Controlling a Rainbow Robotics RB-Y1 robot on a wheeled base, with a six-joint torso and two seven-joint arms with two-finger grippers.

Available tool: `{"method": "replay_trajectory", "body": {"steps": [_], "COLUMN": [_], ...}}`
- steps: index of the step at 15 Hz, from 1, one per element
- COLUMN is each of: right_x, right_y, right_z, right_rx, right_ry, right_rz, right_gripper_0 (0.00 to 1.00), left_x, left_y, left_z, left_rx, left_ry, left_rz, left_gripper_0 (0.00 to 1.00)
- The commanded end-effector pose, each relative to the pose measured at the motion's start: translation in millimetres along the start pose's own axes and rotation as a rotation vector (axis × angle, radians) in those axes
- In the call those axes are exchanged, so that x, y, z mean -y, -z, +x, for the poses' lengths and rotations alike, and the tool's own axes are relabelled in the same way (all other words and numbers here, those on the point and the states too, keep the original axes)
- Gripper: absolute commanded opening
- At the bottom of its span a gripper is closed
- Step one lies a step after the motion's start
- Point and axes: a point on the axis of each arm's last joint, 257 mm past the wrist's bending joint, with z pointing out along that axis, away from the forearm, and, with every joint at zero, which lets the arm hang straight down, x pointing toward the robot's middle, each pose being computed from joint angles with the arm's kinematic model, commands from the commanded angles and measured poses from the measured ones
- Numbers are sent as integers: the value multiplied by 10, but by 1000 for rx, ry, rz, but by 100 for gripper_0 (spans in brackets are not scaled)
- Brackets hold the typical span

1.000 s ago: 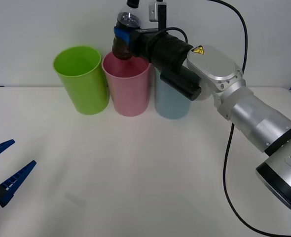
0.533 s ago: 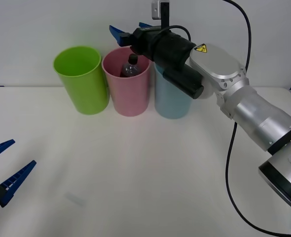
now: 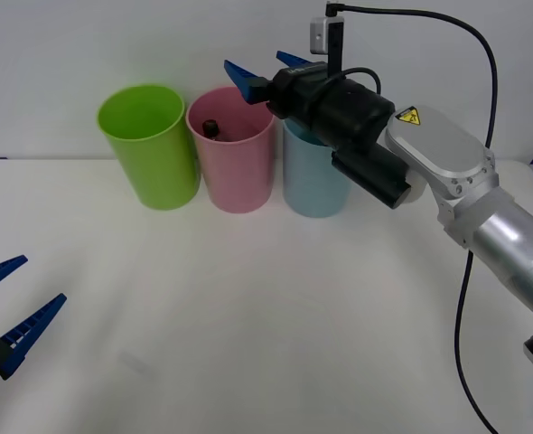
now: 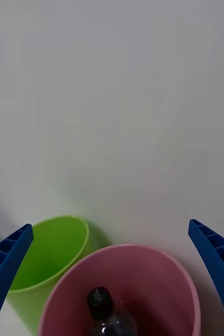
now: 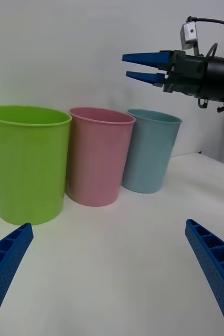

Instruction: Grasp the object on the table and drop it into the matching bin: aluminum can to the light blue bin, PET bottle to the pink bin.

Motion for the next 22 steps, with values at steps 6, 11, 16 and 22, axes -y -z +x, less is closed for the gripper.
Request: {"method": "replay_trajectory", "body": {"steps": [6, 11, 16, 22], "right_x": [-92, -139, -70, -84], "right_y": [952, 1676, 2188, 2817], "right_z": [171, 373, 716, 1139], "right_rx": [-15, -43, -84, -112], "right_ry": [36, 85, 177, 186], "right_rz": [-43, -51, -68, -63], "right_gripper_0": [100, 100, 100, 100], "left_x": [0, 0, 0, 0], "left_y": [0, 0, 0, 0], "left_z": [0, 0, 0, 0], "left_rx": [0, 0, 0, 0], "left_ry": [0, 0, 0, 0], "left_rz": [0, 0, 0, 0], "left_gripper_0": [100, 100, 100, 100]}}
